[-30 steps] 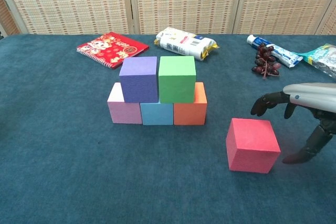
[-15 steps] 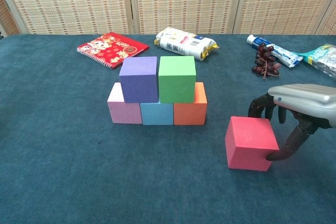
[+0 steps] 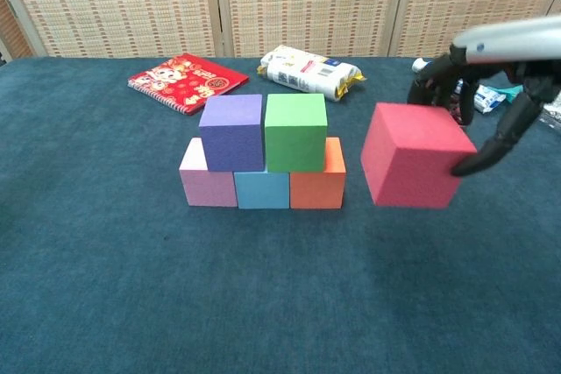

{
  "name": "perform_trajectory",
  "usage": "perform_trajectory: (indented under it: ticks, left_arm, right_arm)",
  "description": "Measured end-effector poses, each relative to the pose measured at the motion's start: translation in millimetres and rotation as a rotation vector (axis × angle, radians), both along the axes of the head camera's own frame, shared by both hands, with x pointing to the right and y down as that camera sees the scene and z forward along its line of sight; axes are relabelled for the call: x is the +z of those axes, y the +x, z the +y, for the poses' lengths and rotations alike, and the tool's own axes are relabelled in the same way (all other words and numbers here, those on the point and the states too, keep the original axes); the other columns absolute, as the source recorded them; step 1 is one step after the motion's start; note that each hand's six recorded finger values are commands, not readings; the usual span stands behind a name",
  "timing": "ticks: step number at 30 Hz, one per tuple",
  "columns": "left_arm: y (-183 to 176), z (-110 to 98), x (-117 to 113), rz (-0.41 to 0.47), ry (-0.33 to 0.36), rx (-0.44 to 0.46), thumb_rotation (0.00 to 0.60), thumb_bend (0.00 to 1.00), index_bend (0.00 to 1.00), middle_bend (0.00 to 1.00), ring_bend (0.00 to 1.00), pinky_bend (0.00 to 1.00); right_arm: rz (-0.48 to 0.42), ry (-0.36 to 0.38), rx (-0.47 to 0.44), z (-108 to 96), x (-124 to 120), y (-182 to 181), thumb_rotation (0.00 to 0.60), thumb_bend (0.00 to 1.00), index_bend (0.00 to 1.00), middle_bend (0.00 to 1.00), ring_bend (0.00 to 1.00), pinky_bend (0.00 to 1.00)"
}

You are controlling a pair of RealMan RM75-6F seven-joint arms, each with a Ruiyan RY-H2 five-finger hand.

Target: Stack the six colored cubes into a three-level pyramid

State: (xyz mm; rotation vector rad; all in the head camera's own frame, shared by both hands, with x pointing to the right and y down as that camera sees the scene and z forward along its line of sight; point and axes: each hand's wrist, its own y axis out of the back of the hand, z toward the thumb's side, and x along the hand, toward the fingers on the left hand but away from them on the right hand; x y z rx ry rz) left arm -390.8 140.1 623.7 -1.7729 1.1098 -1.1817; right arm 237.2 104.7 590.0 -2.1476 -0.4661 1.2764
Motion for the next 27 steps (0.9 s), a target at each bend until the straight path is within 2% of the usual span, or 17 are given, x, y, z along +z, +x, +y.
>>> perform_trajectory:
  ticks: [5, 10, 17, 27]
  left_arm:
    - [4, 0, 0, -0.005, -0.007, 0.006, 0.600, 0.32, 0.14, 0.05, 0.00, 0.14]
    - [7, 2, 3, -0.010, -0.018, 0.008, 0.600, 0.31, 0.14, 0.05, 0.00, 0.13]
    - [7, 4, 7, -0.009, -0.036, 0.001, 0.600, 0.31, 0.14, 0.05, 0.00, 0.13]
    - [3, 6, 11, -0.010, -0.049, -0.011, 0.600, 0.31, 0.13, 0.05, 0.00, 0.13]
  right_arm:
    - [-0.098, 0.015, -0.046, -36, -37, -35, 0.600, 0.26, 0.58, 0.47, 0.43, 0.52]
    - [-0.114, 0.031, -0.102, -62, -49, -63, 0.600, 0.26, 0.58, 0.47, 0.42, 0.53]
    - [-0.095, 0.010, -0.112, -93, -36, -97, 0.600, 0.27, 0.58, 0.47, 0.41, 0.52]
    - [-0.012, -0.039, -0.133, -110, -6, -137, 0.600, 0.27, 0.57, 0.47, 0.40, 0.50]
